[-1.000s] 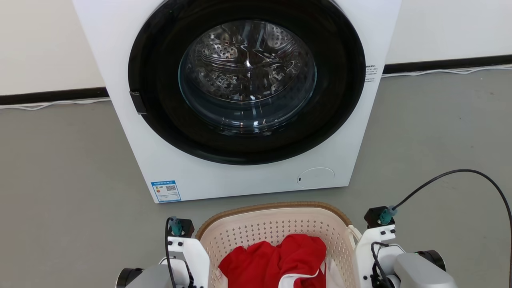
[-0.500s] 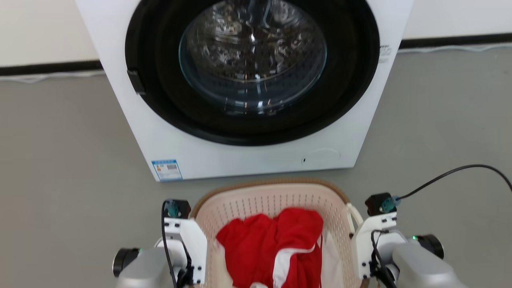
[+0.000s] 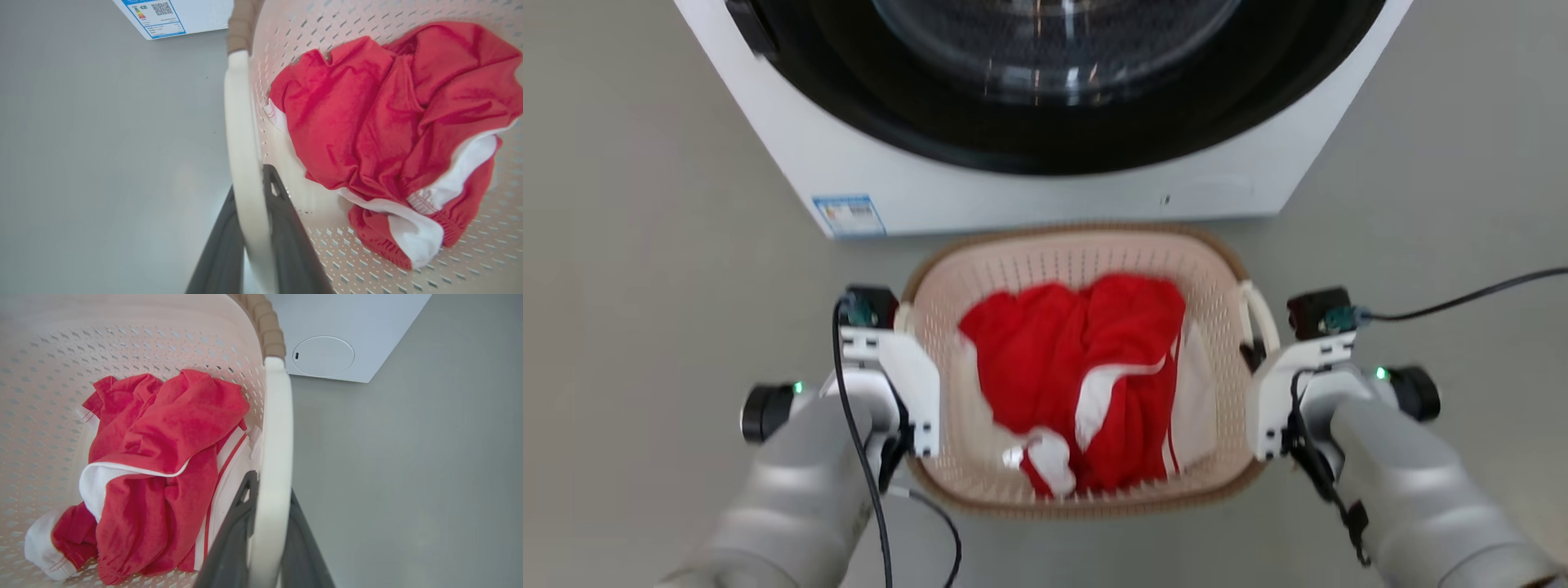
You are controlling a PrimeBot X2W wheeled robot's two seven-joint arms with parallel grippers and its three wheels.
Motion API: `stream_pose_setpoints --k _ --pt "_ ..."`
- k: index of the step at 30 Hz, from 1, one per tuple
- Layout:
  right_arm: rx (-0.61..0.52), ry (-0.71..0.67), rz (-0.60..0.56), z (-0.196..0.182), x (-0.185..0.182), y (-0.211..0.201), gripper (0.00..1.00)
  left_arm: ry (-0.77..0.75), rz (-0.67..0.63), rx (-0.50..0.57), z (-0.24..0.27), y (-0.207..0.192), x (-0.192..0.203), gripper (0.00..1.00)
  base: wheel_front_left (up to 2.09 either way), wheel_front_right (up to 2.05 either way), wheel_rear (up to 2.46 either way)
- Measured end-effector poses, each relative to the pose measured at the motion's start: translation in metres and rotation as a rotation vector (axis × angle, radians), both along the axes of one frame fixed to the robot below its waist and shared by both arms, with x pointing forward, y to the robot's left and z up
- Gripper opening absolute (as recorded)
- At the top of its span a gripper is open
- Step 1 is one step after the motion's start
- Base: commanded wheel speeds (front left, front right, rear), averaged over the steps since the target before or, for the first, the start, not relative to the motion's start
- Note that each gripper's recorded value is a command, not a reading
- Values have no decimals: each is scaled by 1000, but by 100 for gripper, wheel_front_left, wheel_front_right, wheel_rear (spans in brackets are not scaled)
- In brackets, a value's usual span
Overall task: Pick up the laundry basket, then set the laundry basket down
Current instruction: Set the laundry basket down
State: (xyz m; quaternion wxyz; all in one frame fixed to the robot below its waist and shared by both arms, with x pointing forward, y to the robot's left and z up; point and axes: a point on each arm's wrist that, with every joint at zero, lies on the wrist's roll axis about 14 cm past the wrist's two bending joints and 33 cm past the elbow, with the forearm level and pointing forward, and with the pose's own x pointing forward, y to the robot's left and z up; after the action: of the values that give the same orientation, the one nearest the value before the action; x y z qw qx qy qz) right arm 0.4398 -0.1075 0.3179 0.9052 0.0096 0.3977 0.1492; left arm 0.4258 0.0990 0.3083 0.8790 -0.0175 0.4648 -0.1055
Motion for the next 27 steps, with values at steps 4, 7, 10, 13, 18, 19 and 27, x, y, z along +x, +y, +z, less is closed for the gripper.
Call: stream_pose_setpoints --k 4,7,10,13,18,19,27 --pt "-8 -9 9 -17 22 1 0 -21 12 -1 -13 1 24 0 0 0 0" --pt "-13 -15 18 -32 38 1 0 -28 22 -5 -28 2 37 0 0 0 0" --pt "-15 -17 25 -49 51 2 0 -27 39 -10 -46 3 47 0 0 0 0" --pt "-21 -14 36 -68 60 1 0 -21 48 -14 -64 4 53 0 0 0 0" --pt "-21 5 37 -99 66 -1 0 -37 48 -20 -90 3 65 0 0 0 0" --pt "-20 13 33 -106 66 -1 0 -42 49 -21 -95 4 67 0 0 0 0" --pt "-22 67 14 -146 56 -8 0 -28 36 -29 -130 1 74 0 0 0 0"
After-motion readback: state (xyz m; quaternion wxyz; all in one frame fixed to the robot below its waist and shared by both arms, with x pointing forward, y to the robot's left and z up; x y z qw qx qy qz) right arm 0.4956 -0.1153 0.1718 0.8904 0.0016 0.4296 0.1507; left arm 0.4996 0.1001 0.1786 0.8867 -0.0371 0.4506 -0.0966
